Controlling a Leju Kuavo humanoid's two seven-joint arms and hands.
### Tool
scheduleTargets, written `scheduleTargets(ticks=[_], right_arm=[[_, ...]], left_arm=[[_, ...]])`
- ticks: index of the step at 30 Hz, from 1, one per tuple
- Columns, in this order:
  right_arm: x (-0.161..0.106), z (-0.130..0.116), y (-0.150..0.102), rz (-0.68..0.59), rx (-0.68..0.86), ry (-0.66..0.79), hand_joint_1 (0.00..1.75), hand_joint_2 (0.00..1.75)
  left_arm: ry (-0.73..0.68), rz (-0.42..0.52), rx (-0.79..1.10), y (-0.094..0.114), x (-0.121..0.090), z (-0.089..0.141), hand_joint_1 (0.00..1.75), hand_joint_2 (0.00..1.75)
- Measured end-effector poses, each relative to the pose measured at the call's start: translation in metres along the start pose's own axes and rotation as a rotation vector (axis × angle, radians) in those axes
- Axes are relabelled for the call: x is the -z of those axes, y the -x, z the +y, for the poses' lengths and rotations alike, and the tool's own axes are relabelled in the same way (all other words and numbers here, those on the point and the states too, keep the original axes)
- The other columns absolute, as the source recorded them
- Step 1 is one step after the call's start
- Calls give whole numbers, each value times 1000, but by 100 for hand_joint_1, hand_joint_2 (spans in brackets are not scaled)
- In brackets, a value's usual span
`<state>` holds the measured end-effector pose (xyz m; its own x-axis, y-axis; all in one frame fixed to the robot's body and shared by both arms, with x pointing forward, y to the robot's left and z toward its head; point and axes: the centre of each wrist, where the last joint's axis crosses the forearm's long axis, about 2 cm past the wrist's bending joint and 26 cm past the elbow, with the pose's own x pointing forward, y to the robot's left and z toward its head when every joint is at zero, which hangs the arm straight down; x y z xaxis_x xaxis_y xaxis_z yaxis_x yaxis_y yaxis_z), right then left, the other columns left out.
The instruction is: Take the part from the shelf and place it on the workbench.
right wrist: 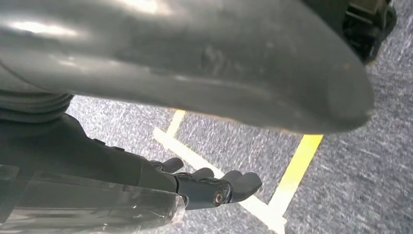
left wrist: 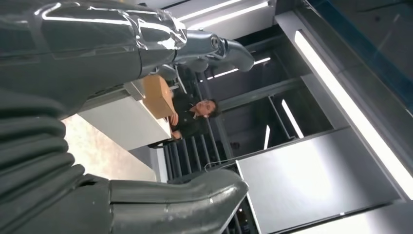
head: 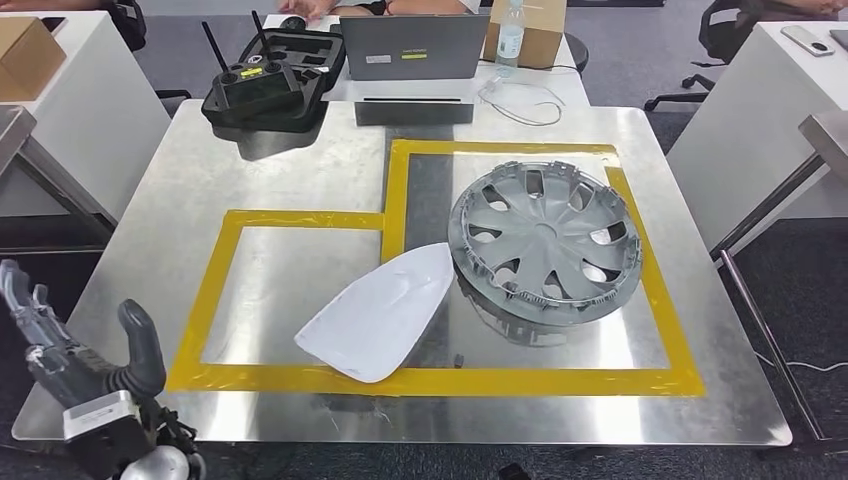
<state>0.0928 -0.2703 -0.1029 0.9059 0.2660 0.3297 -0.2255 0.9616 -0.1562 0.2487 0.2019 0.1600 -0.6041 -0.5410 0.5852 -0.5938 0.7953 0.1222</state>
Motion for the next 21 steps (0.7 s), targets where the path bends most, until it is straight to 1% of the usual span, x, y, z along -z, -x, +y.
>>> scheduleTargets(ticks=[5, 7, 13, 21], right_arm=[[0, 0, -2, -4, -8, -7, 0, 0], [0, 0, -4, -5, -10, -9, 0, 0], [1, 0, -7, -6, -16, -16, 0, 0], [2, -1, -14, -15, -18, -15, 0, 0]], left_arm=[[36, -161, 74, -20, 10, 7, 0, 0], [28, -201, 89, -27, 14, 11, 0, 0], [-12, -246, 90, -37, 23, 18, 0, 0], [-34, -260, 90, -42, 27, 23, 0, 0]])
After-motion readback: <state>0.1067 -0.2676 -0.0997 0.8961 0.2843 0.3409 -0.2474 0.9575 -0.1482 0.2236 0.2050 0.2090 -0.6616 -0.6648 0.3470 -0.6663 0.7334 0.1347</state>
